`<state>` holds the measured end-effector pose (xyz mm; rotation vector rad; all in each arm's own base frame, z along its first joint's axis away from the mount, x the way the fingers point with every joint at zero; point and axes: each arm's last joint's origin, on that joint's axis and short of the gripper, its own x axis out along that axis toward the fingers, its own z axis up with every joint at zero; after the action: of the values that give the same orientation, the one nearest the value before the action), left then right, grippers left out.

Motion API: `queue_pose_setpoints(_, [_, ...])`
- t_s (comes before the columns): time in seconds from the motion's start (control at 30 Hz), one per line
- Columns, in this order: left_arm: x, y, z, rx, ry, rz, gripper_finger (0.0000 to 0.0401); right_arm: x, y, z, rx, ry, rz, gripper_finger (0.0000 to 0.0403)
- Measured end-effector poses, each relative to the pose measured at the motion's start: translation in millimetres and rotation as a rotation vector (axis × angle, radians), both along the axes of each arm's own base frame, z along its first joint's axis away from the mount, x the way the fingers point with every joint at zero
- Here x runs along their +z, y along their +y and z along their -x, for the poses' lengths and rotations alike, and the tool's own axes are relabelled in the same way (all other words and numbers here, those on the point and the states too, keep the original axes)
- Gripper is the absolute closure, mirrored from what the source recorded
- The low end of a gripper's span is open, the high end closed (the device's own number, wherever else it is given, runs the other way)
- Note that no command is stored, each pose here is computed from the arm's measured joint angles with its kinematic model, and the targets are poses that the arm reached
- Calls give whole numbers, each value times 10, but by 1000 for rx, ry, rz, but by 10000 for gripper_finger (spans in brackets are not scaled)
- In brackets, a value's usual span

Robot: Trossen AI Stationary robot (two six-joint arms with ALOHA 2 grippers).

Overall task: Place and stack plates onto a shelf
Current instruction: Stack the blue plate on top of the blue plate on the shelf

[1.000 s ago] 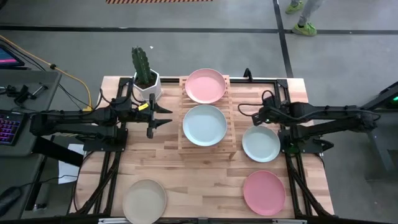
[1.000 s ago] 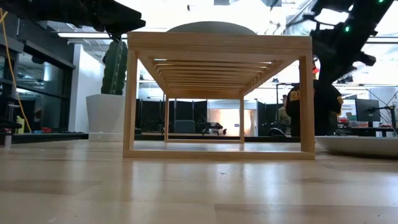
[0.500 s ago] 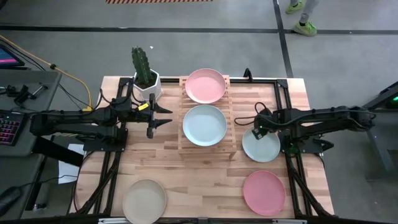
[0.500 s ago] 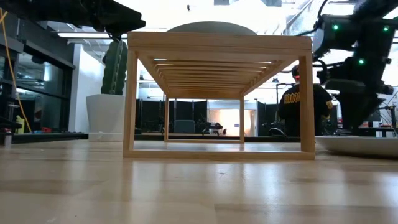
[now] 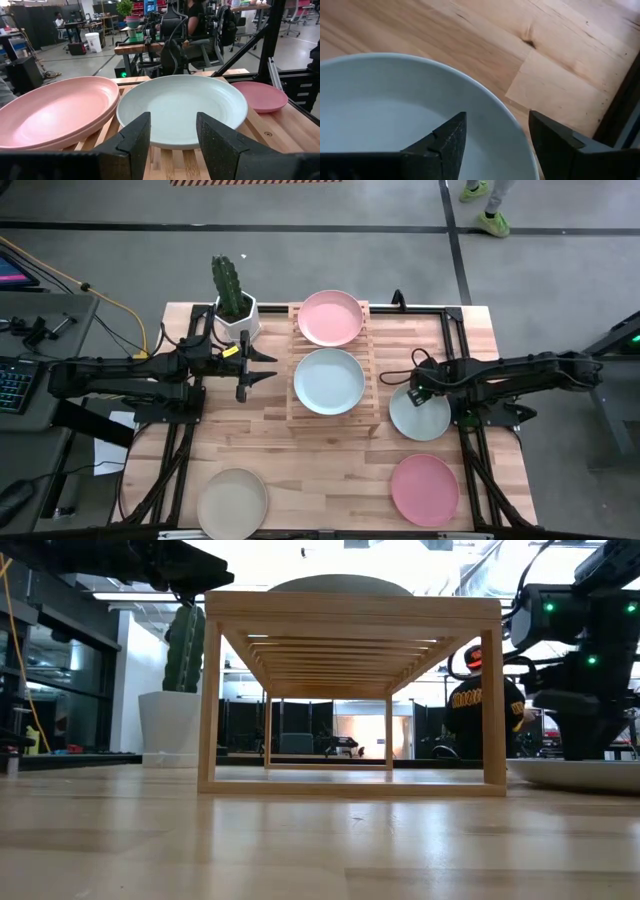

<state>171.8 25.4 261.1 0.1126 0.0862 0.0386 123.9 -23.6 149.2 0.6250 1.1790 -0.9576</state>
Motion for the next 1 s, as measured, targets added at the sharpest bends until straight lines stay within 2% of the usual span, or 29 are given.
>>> queue_pose_setpoints(0.43, [0,0,0,0,0,-1,252,-2,9,-10,-21,-21,-38,212])
queue_pose_setpoints(0.57, [0,0,0,0,0,-2,252,-2,8,-10,-24,-21,-35,255])
queue_pose_setpoints(0.8, [0,0,0,-1,0,-3,252,-1,3,-3,-47,-17,-14,388])
queue_pose_setpoints(1.0, [0,1,0,0,0,-2,252,0,-1,-4,-57,-21,-3,398])
